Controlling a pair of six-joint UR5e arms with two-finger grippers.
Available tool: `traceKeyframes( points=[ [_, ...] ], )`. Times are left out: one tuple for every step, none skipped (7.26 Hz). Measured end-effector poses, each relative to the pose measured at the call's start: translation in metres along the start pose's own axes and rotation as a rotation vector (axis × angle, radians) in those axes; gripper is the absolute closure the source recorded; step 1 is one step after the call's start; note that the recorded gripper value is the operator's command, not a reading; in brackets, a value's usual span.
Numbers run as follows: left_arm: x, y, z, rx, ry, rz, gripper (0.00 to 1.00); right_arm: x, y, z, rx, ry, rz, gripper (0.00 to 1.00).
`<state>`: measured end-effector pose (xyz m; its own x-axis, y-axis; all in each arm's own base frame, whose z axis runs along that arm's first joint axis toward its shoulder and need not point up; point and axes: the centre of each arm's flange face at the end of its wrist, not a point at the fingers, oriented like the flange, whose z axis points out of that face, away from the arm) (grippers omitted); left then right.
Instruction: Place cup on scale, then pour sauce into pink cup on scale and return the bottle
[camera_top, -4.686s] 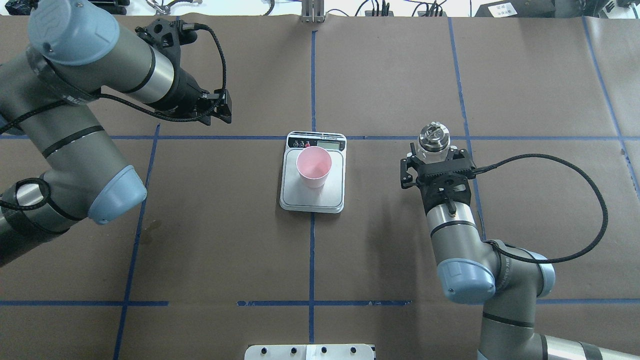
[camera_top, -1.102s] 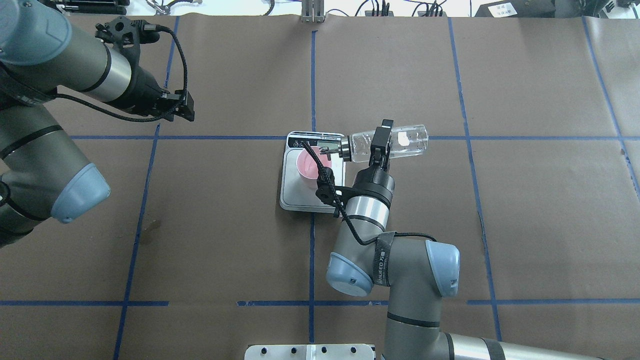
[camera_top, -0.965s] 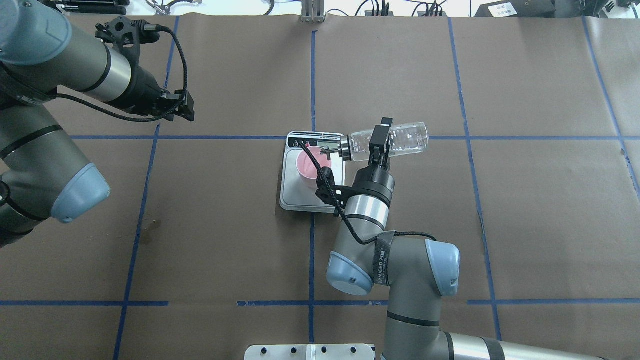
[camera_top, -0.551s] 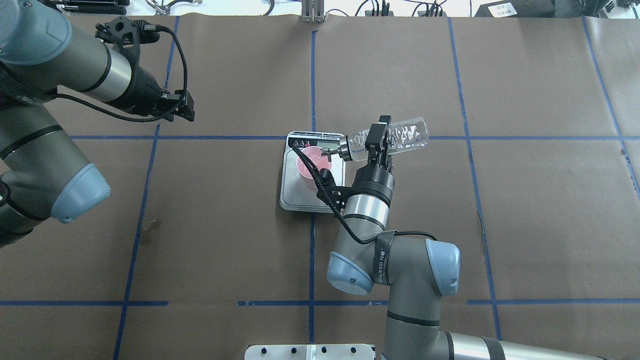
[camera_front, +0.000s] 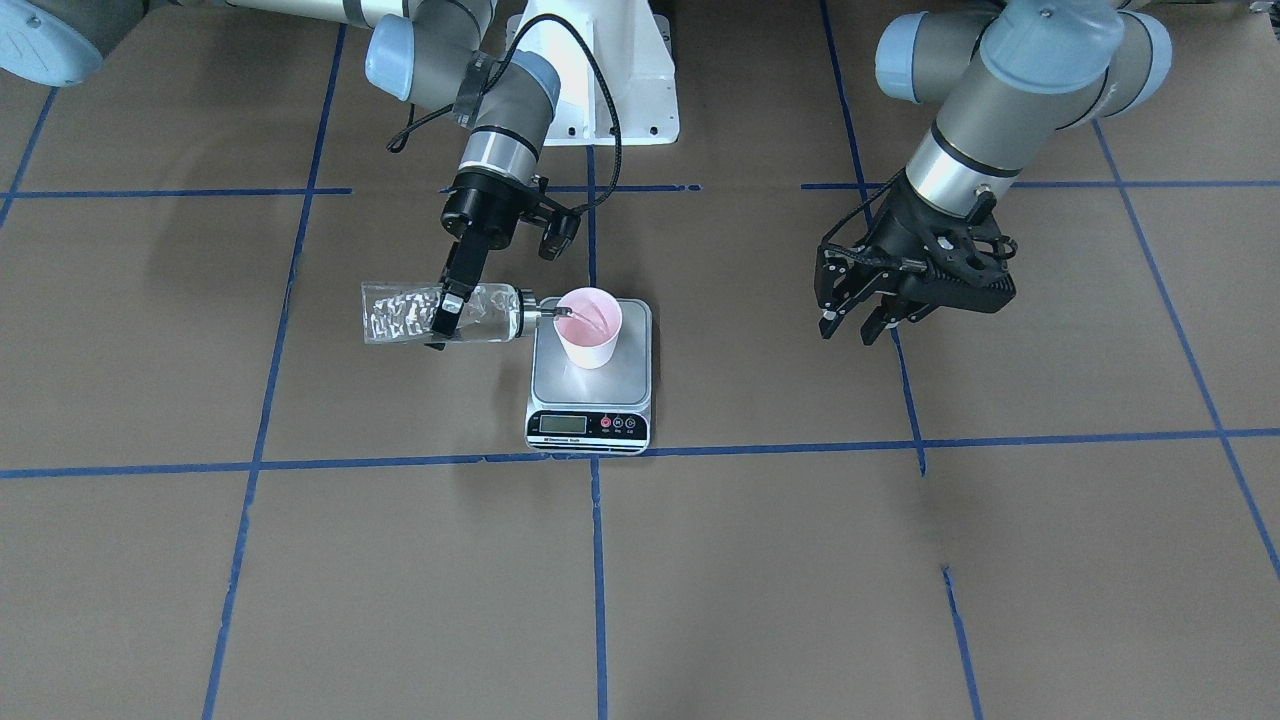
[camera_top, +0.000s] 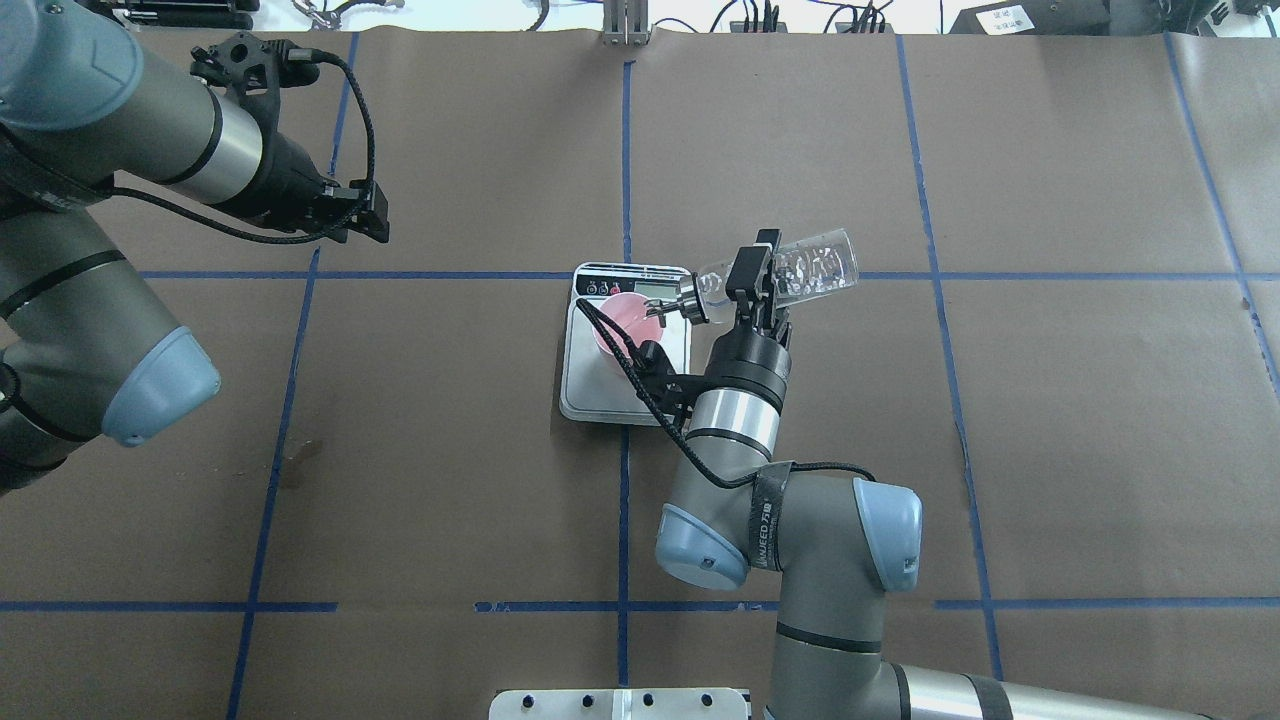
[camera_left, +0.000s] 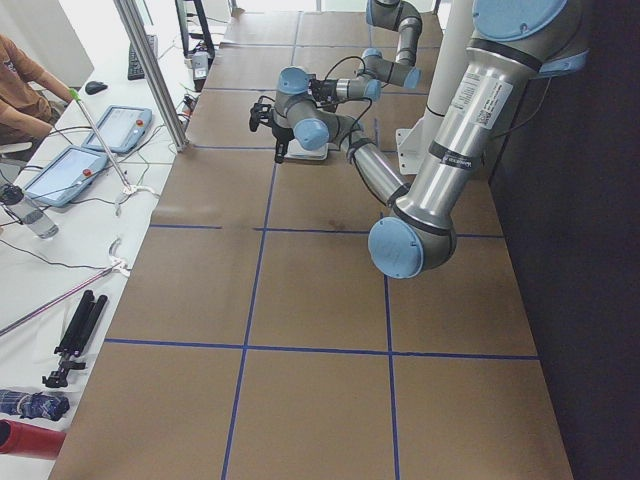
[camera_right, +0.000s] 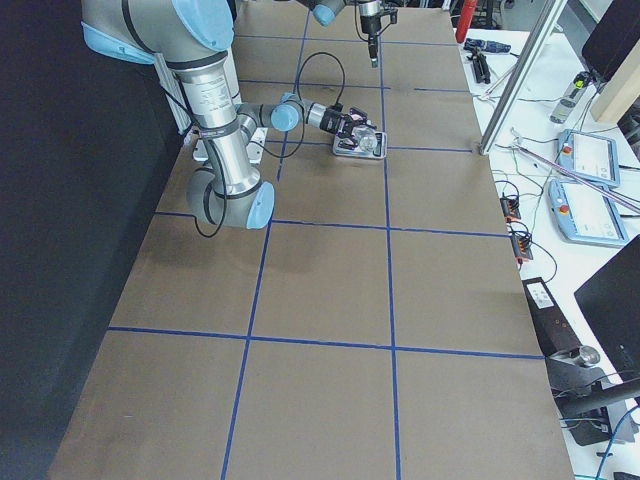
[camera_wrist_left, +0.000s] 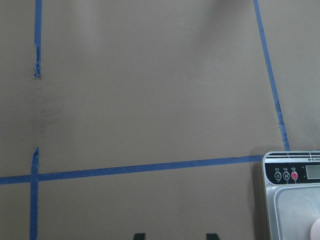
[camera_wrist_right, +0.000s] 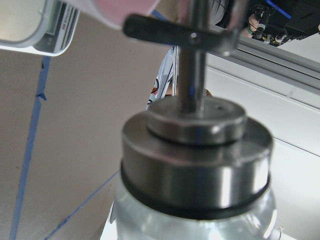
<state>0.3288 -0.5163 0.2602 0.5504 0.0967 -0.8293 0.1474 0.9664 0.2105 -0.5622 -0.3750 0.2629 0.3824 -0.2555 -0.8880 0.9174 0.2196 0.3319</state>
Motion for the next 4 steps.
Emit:
traceKeyframes(
  points=[
    [-0.0014,0.0005,0.0007,-0.001,-0.002,-0.001,0.49,-0.0001,0.0002,0.0001,0.0,0.003,-0.006,1.0],
    [-0.0033,0.0011,0.0017,-0.004,-0.005,-0.003,0.49,-0.0003,0.0003,0.0003,-0.001,0.005,-0.009,1.0],
    [-0.0045,0.0014,0.0026,-0.005,-0.006,-0.004,0.49,-0.0004,0.0004,0.0004,-0.001,0.006,-0.01,1.0],
    [-0.0052,0.0014,0.0036,-0.007,-0.008,-0.005,0.49,0.0004,0.0001,0.0001,0.0,0.008,-0.008,1.0]
  ],
)
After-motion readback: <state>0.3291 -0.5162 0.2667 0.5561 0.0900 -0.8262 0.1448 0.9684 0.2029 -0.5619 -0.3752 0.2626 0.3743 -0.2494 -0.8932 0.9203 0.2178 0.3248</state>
